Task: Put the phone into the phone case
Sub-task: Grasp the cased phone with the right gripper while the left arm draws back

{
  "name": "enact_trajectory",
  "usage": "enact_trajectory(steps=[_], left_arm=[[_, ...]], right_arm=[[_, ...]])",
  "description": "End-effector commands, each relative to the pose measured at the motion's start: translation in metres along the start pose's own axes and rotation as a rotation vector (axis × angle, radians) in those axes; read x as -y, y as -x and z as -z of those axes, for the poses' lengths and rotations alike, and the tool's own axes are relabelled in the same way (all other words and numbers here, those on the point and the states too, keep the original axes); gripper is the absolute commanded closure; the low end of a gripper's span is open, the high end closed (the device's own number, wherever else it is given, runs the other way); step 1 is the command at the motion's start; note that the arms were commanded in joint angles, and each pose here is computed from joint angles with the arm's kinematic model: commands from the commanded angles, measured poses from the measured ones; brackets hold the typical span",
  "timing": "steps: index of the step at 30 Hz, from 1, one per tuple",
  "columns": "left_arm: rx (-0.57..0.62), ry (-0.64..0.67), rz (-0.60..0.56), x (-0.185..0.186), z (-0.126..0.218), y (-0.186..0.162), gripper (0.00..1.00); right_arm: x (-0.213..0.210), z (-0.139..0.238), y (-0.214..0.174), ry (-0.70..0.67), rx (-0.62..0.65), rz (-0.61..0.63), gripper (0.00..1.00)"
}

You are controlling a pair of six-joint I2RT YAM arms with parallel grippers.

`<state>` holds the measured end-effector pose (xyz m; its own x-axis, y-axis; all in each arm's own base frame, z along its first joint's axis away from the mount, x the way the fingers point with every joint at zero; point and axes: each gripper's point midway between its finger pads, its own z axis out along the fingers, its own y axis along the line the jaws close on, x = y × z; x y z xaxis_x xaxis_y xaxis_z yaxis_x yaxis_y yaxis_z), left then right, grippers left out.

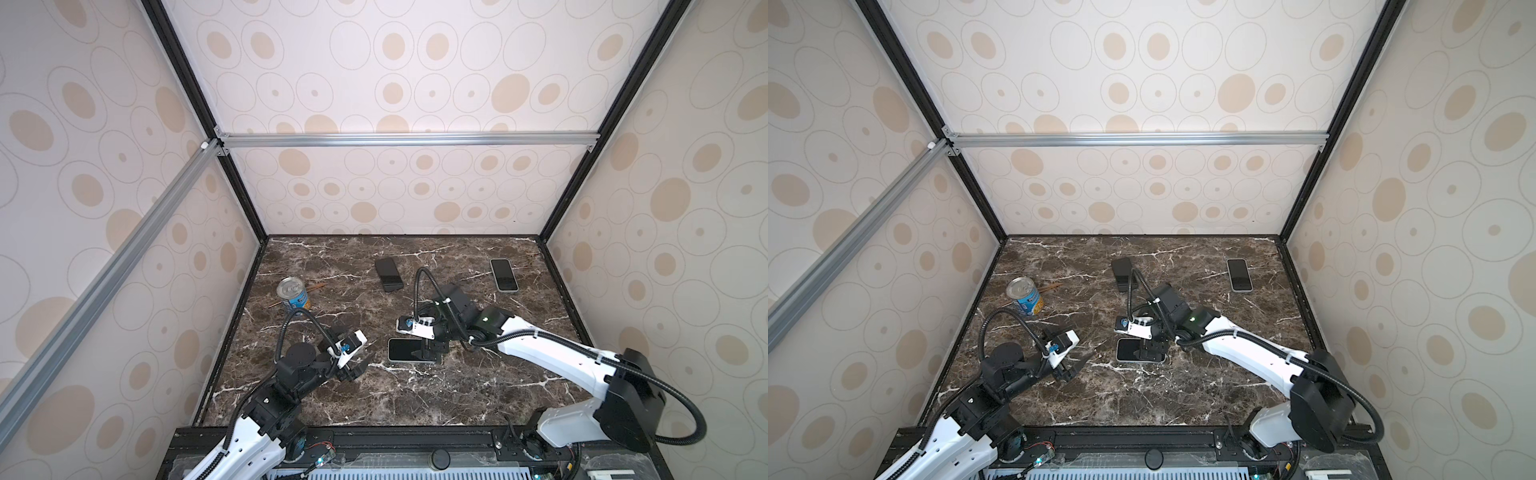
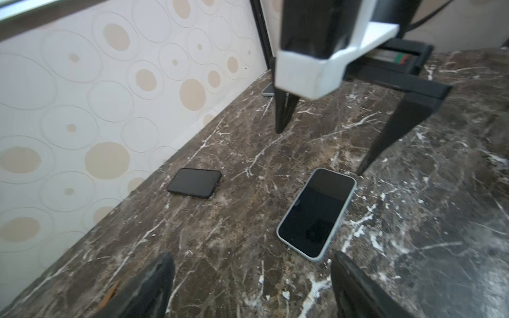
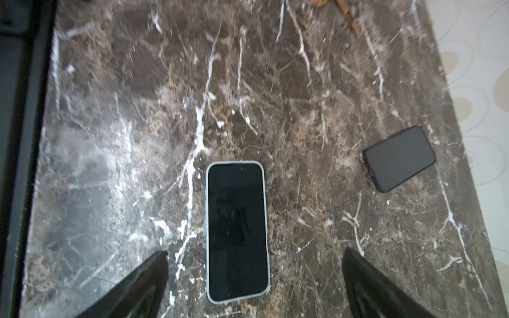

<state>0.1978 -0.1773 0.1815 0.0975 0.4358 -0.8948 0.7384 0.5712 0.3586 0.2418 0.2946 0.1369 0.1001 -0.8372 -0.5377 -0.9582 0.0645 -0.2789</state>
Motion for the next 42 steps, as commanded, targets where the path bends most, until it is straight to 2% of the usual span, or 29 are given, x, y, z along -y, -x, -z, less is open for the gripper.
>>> enact_trajectory(steps=[1,6,14,23,35,42], left_arm=[[0.09,-0.013,-0.084,0.005,0.005,0.012,0.03],[0.086,0.031,-0.076,0.001,0.007,0.004,0.01],[0.066,0.141,-0.059,-0.013,0.012,-0.007,0.01],[0.049,0.063,-0.037,0.001,0.006,-0.014,0.01],[0.045,0.062,-0.021,0.001,0.005,-0.016,0.01],[0.045,0.062,-0.018,0.001,0.005,-0.016,0.01]], right_arm=[[-0.016,-0.013,-0.033,0.094,-0.165,0.074,0.0],[-0.033,-0.037,-0.048,0.21,-0.23,0.045,0.0],[-0.03,-0.064,-0.065,0.228,-0.316,0.02,0.0],[-0.031,-0.08,-0.066,0.258,-0.328,0.01,0.0],[-0.033,-0.092,-0.076,0.297,-0.386,0.0,0.0],[-0.03,-0.096,-0.086,0.303,-0.446,-0.051,0.13]])
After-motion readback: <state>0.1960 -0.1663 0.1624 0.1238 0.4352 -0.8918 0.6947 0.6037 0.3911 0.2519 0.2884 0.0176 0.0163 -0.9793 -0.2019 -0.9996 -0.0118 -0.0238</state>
